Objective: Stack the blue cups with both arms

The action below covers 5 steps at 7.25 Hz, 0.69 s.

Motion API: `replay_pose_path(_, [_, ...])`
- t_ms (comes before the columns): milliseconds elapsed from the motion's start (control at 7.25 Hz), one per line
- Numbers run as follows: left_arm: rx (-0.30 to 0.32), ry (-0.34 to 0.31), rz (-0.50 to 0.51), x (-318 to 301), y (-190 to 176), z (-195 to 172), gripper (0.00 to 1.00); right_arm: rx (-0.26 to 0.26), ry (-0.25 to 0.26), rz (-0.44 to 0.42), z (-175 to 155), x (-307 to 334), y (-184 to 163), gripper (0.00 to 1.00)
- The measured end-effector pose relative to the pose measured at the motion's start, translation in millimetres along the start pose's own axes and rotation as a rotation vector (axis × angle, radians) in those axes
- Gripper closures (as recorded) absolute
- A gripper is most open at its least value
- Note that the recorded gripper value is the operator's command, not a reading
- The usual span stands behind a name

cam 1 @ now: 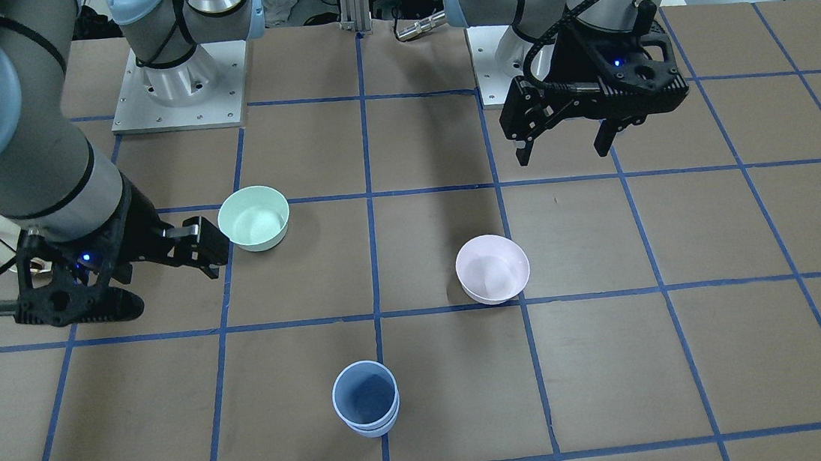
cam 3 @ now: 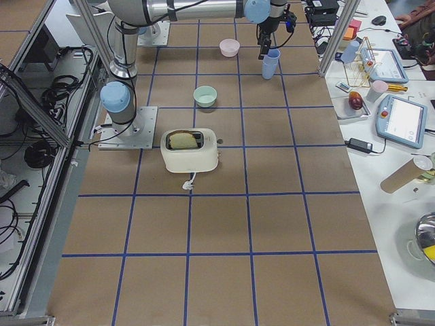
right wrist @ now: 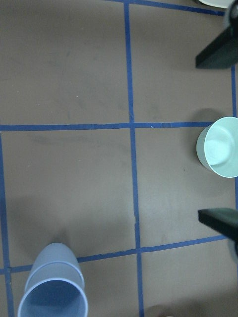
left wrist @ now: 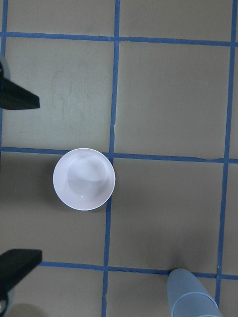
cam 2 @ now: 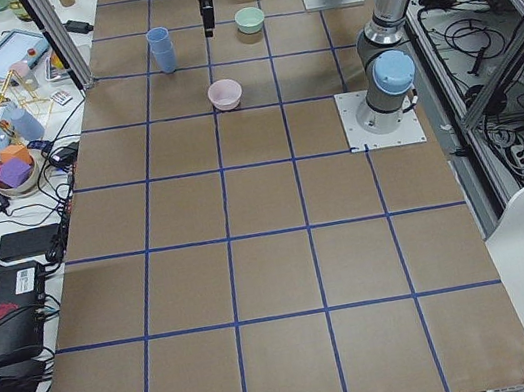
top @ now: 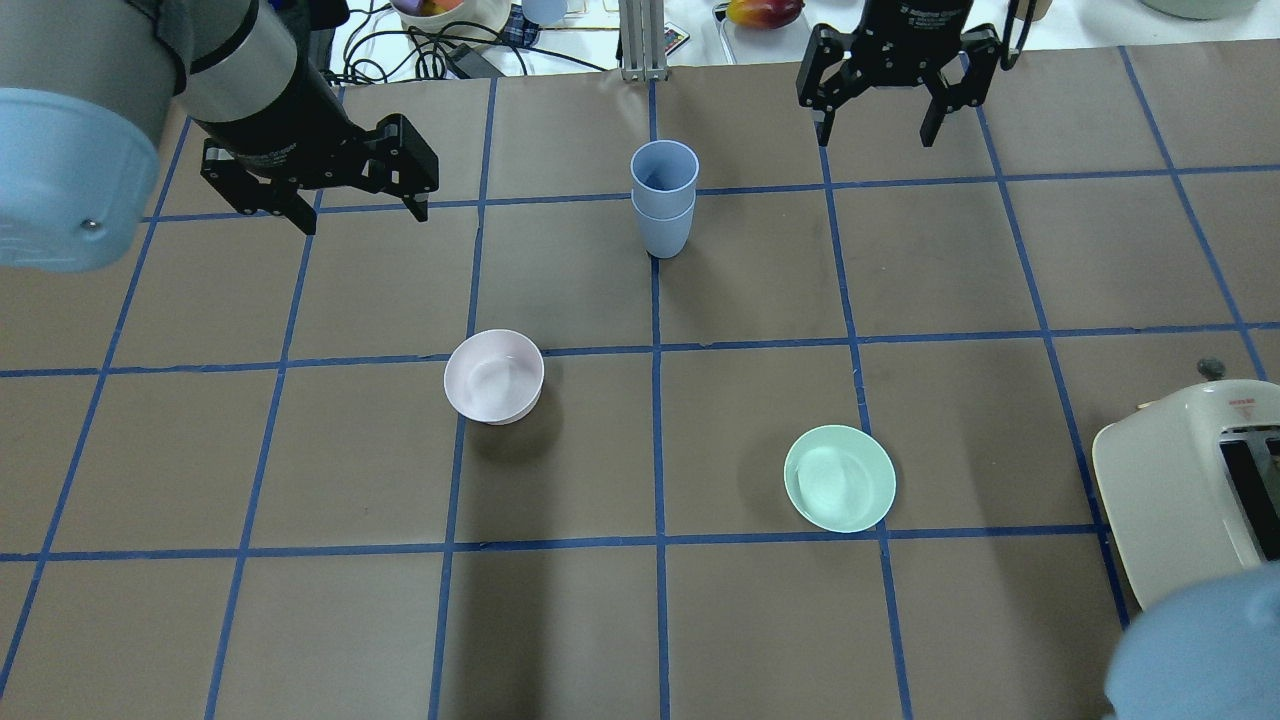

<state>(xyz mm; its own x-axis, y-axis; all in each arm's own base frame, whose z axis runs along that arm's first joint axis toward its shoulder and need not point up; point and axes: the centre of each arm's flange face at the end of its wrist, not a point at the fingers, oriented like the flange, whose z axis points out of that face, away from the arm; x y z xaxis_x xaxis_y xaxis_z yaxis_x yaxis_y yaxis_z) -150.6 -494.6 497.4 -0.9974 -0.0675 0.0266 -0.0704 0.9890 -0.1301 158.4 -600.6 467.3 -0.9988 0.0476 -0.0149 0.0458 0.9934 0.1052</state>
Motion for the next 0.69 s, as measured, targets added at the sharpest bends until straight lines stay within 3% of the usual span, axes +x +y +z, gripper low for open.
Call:
replay_pose_path(414, [-0.001, 0.000, 0.000, 0, 0, 0, 0.00, 0.007, 0.027, 0.003, -12, 11, 65, 0.00])
replay_pose_path(690, [-0.001, 0.000, 0.000, 0, 0, 1, 0.00, 0.009, 0.055, -0.003, -19, 14, 78, 0.00])
